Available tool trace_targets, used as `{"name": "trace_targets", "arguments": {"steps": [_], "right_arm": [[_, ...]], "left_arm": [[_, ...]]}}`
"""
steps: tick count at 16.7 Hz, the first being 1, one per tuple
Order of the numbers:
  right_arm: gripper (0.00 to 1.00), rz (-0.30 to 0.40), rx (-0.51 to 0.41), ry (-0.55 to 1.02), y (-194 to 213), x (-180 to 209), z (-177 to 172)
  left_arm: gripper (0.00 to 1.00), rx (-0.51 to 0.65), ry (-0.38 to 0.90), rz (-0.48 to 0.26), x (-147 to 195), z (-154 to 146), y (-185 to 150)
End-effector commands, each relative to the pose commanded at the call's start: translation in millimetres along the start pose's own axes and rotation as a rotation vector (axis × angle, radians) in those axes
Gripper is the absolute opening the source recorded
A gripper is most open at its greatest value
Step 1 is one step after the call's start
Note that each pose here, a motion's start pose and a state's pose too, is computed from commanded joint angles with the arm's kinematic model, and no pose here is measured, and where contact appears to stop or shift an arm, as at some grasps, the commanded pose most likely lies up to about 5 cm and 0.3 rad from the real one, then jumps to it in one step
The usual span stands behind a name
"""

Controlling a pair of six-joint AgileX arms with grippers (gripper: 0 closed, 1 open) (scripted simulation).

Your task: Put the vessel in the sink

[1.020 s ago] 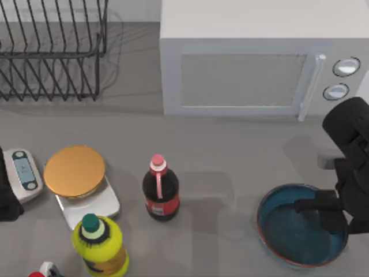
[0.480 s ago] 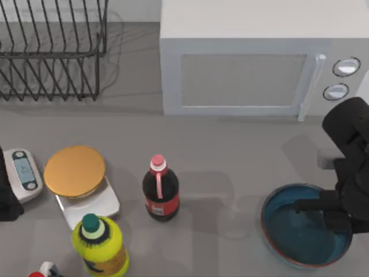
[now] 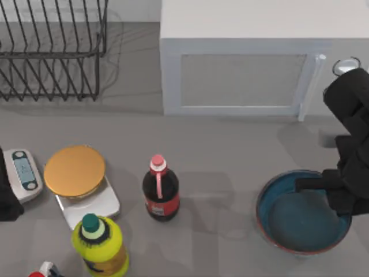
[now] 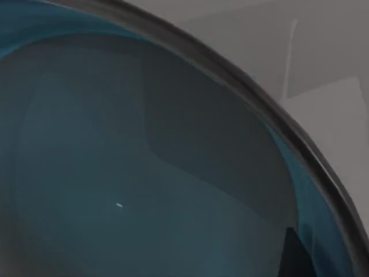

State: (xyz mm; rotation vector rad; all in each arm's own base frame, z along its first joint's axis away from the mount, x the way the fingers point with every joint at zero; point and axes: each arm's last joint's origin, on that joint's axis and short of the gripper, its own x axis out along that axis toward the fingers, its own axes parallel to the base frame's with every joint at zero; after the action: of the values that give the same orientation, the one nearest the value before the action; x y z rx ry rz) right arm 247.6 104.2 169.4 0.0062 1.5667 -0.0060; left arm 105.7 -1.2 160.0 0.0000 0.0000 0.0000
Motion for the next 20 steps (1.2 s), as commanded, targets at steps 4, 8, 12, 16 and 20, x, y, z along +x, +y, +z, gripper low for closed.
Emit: {"name": "trace_targets", "arguments": {"steps": [4, 8, 12, 16, 20], "right_arm": [[0.0, -0.013, 0.002, 0.031, -1, -57, -1], [0.0, -0.004, 0.002, 0.011, -5, -103, -9], [0.0, 0.0, 0.002, 0.002, -6, -110, -11], [0.0, 0.032, 0.005, -0.029, -8, -112, -8], [0.0, 0.188, 0.043, -0.235, -28, -128, 12]], "left_arm": [[1.0, 0.0, 0.0, 0.0, 0, 0, 0], [1.0, 0.0, 0.0, 0.0, 0, 0, 0], [1.0, 0.0, 0.0, 0.0, 0, 0, 0], [1.0, 0.0, 0.0, 0.0, 0, 0, 0], [1.0, 0.0, 0.0, 0.0, 0, 0, 0]]}}
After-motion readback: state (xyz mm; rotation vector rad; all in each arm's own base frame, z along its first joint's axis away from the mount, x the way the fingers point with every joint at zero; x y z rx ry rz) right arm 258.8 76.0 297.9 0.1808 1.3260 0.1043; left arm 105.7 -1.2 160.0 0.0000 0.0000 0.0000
